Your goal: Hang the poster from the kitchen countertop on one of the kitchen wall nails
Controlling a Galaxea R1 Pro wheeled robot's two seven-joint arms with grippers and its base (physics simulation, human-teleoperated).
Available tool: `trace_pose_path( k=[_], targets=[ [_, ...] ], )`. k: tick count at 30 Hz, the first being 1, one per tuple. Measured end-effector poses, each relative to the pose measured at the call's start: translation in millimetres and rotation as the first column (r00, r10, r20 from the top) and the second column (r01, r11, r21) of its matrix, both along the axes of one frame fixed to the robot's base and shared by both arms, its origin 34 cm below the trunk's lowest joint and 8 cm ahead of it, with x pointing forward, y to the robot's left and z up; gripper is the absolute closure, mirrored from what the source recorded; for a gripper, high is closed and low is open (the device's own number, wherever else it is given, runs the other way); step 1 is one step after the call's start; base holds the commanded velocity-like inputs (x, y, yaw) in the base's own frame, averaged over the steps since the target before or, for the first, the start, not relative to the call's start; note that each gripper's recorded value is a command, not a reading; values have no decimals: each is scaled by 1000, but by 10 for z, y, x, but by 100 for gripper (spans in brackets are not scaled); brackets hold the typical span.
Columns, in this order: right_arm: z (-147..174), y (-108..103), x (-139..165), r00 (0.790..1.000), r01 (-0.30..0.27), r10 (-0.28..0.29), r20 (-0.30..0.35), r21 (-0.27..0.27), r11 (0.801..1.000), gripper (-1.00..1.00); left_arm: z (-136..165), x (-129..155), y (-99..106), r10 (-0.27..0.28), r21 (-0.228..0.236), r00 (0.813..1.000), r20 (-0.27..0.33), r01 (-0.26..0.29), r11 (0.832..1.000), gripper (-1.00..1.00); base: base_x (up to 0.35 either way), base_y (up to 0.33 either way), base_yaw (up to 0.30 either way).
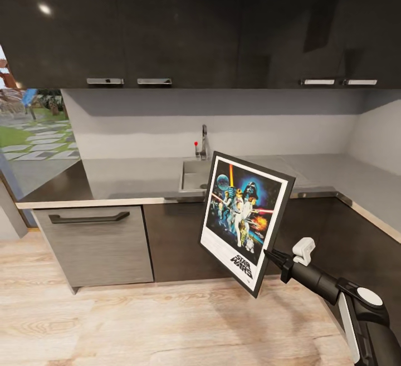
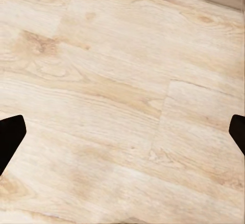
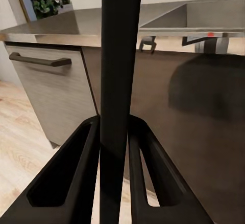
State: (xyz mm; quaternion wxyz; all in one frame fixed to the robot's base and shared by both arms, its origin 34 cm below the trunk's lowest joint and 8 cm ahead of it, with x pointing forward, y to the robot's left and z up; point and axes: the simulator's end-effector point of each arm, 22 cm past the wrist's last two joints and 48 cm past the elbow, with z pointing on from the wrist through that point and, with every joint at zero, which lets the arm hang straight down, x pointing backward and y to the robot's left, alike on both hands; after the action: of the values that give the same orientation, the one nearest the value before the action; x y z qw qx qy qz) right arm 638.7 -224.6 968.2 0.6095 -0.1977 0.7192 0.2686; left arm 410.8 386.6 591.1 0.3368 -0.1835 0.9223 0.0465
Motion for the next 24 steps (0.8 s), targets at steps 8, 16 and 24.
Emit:
trace_pose_path(
  k=[8, 16, 24],
  targets=[
    [74, 0, -3, 1000, 0, 0, -1, 0, 1000, 100, 108, 35, 9, -4, 12, 1000, 23, 4, 1000, -100, 0, 0, 0],
    [190, -1, -9, 1000, 0, 0, 0, 0, 1000, 100, 226, 30, 13, -3, 12, 1000, 24, 3, 1000, -100, 0, 0, 0],
    [300, 0, -17, 1000, 0, 0, 0, 0, 1000, 100, 337, 20, 13, -3, 13, 1000, 24, 3, 1000, -100, 0, 0, 0]
  ],
)
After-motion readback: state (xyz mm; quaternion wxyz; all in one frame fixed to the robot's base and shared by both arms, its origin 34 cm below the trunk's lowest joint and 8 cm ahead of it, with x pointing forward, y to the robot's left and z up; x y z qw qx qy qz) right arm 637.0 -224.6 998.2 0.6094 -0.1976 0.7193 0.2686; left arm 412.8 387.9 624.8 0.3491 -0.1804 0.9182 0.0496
